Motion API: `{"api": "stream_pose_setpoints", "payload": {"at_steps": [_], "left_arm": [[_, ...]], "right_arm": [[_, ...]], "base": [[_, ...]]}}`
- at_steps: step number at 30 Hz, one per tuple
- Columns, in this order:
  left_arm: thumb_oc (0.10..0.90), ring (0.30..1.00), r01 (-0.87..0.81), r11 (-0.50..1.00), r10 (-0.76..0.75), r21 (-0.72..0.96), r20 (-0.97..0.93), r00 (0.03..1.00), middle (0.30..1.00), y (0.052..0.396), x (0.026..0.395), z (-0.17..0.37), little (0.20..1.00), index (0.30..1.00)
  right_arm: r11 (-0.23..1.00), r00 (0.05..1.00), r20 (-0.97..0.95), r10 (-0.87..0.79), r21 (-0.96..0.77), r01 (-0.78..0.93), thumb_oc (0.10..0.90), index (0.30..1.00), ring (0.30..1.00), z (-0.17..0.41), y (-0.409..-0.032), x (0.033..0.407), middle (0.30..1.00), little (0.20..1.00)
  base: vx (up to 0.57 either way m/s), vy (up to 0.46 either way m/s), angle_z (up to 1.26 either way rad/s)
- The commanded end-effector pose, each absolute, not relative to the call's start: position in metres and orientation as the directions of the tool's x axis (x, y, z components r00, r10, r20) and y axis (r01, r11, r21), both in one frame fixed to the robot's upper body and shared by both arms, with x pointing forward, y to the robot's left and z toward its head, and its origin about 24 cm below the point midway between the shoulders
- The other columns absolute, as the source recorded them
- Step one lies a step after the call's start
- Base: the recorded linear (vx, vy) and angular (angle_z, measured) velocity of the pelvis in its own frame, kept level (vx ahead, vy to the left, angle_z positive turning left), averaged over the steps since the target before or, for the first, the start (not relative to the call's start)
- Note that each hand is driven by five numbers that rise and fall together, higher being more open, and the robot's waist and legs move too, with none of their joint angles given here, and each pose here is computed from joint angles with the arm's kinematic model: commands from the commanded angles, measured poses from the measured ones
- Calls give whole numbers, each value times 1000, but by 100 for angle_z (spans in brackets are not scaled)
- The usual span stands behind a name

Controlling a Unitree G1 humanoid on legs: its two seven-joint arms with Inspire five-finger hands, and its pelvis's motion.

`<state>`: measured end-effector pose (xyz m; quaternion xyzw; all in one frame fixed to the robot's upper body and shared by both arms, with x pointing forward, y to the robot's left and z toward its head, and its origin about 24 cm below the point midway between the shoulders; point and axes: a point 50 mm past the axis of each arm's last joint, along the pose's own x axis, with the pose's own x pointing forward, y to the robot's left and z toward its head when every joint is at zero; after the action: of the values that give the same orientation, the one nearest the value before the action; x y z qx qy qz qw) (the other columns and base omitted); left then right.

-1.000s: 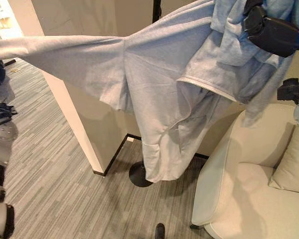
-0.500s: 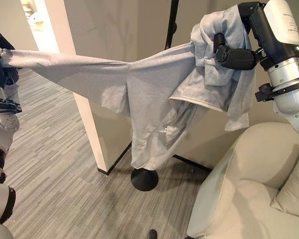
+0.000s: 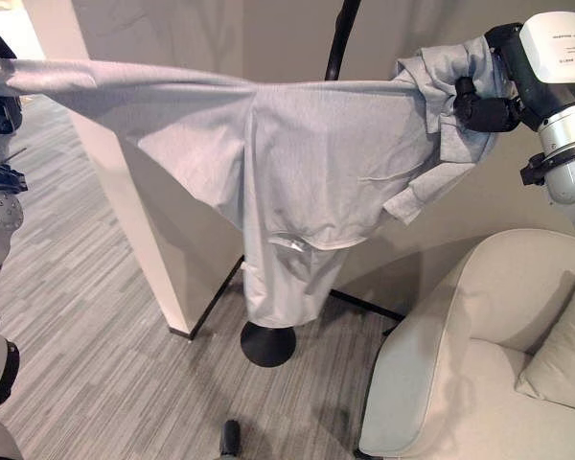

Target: Hang the clothes on the sofa on the clothes rack.

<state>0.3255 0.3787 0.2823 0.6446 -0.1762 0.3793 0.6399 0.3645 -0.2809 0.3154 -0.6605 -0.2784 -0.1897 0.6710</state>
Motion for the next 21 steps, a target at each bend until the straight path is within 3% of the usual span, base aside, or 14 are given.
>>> {"api": "stream_pose_setpoints", "payload": {"at_steps": [1,9,11,16,21], "left_arm": [[400,300,-832,-156,330,532,822,464,300,397,302,333,300,300],[400,300,-794,-244,436,557,794,424,300,433,272,336,300,300],[400,300,-734,-306,512,607,755,410,300,453,254,336,300,300],[400,300,-727,-359,532,585,768,355,300,462,237,353,300,300],[400,300,-665,-370,539,649,733,416,300,465,242,334,300,300]], "right_arm": [[28,595,800,-72,-595,803,400,300,300,384,-314,337,300,300],[-35,566,806,-173,-580,814,400,300,300,400,-341,324,300,300],[-111,585,772,-249,-623,774,400,300,300,400,-359,320,300,300],[-152,539,782,-313,-601,784,400,300,300,409,-373,309,300,300],[-132,610,711,-350,-682,719,400,300,300,374,-383,317,300,300]], "base": [[102,62,-5],[127,65,-4],[256,146,-2],[160,122,-1],[63,82,9]]}}
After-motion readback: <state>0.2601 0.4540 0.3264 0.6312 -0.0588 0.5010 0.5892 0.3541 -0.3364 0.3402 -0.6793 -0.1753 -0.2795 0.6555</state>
